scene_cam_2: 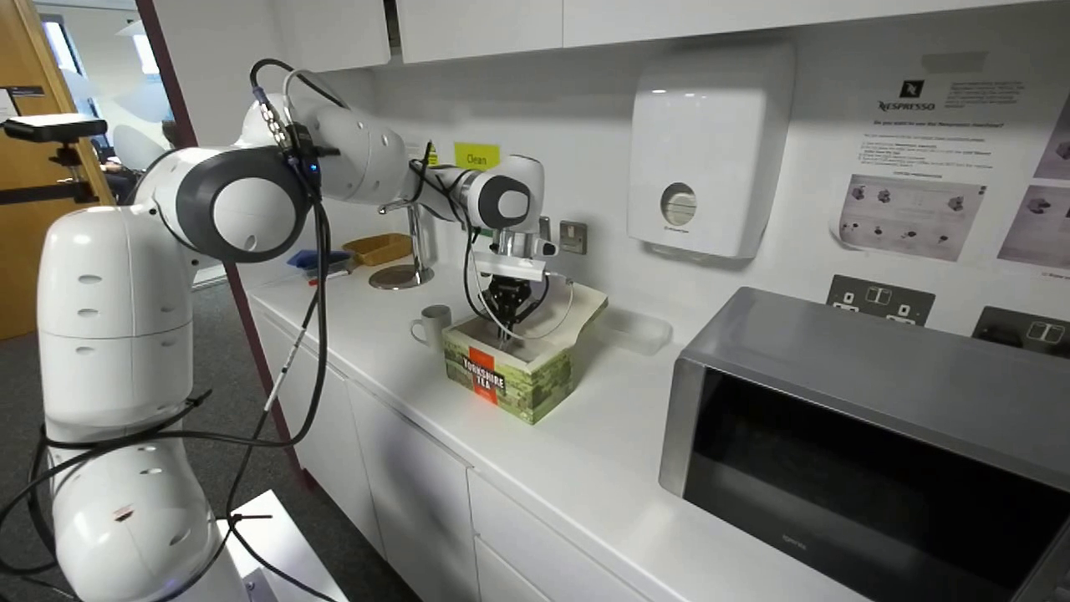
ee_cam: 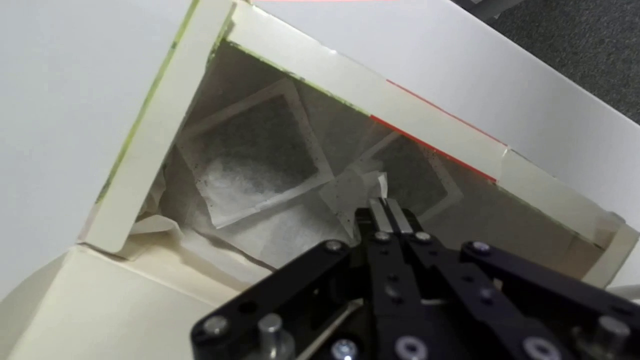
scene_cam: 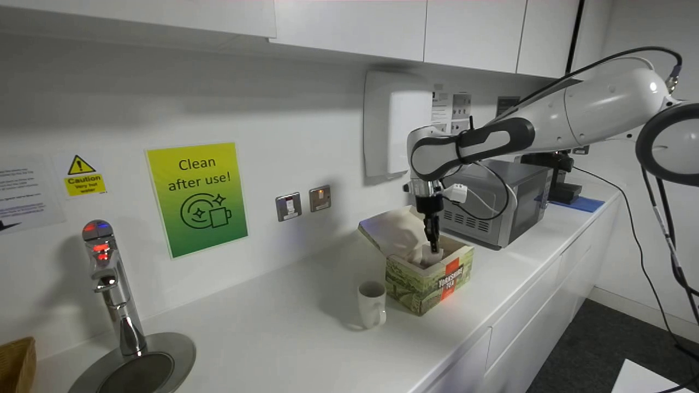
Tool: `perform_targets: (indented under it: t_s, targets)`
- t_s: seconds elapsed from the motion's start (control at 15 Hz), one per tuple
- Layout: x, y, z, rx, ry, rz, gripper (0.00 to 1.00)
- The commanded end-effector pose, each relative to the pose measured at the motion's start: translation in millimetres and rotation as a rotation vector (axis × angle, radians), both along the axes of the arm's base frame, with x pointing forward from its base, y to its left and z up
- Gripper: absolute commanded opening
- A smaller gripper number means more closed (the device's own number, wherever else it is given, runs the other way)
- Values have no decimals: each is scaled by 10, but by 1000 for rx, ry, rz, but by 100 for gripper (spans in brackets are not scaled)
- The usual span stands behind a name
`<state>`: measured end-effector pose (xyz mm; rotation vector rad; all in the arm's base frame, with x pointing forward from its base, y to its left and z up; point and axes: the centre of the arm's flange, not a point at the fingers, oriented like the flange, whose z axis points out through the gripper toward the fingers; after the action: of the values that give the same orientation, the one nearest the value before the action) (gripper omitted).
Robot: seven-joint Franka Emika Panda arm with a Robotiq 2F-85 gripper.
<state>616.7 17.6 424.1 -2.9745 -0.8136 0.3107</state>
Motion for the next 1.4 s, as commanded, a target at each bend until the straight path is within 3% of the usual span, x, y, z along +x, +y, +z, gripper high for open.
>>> perform_targets:
  t_s: [0.0,1.33]
  targets:
    - [20,-110,179,2,-19,-29,0]
    - [72,-485,366,13,-63,-101,0]
